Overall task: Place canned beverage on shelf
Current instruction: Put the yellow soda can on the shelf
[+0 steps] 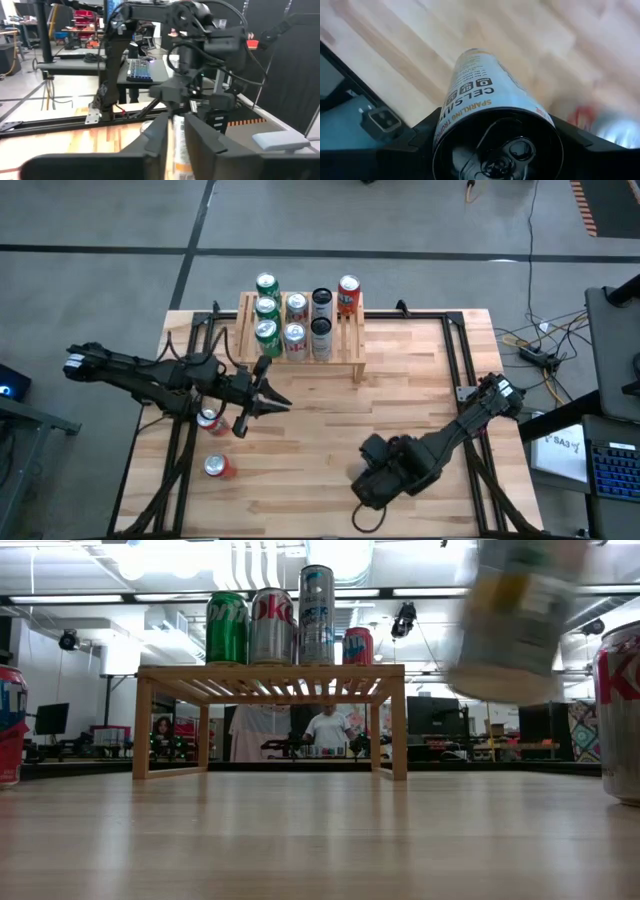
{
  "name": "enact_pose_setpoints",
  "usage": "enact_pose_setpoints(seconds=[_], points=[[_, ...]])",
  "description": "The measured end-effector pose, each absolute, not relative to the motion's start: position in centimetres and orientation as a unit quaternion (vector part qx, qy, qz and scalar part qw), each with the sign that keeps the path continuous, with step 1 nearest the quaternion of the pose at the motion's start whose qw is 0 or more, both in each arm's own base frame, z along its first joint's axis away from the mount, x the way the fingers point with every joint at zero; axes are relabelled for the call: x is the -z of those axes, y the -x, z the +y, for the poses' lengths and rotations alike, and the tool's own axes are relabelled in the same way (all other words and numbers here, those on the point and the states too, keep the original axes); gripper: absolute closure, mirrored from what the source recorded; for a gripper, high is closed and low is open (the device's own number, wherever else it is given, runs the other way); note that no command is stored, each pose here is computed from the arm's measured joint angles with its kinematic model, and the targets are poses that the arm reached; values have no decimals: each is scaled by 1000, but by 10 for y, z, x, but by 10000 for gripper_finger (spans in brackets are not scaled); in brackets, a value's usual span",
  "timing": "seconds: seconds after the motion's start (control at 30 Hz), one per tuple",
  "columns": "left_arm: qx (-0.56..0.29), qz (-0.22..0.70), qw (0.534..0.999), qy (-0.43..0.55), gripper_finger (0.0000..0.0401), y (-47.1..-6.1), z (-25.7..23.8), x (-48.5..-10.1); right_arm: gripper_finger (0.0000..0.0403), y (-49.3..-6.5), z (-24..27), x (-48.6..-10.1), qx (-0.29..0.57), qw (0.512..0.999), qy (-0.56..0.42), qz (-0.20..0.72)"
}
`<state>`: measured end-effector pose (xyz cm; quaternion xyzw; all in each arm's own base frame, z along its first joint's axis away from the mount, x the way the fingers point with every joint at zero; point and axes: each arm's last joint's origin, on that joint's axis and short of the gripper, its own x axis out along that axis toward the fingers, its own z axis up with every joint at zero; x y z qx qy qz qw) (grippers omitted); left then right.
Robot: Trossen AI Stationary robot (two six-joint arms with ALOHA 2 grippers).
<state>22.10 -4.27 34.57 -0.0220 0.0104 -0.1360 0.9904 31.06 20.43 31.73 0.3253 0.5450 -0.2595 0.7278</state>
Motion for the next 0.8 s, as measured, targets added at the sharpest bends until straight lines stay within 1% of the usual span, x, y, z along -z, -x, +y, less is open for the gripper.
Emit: enact_pose_setpoints(seconds=[0.13,0.33,0.4,0.5,0.63,0.8], points=[[150,17,988,15,296,-225,-50,-344,164,-323,187,-334,232,770,-283,522],[170,48,984,-14,191,-234,-70,-330,164,-343,160,-341,199,807,-226,508],[155,62,986,-23,158,-237,-78,-324,164,-348,152,-342,187,816,-211,504],[107,92,989,-39,116,-243,-86,-312,164,-357,142,-343,171,831,-193,493],[59,127,988,-59,87,-252,-94,-296,164,-365,131,-345,162,848,-170,476],[24,153,986,-56,84,-263,-98,-281,164,-372,119,-347,157,858,-157,464]])
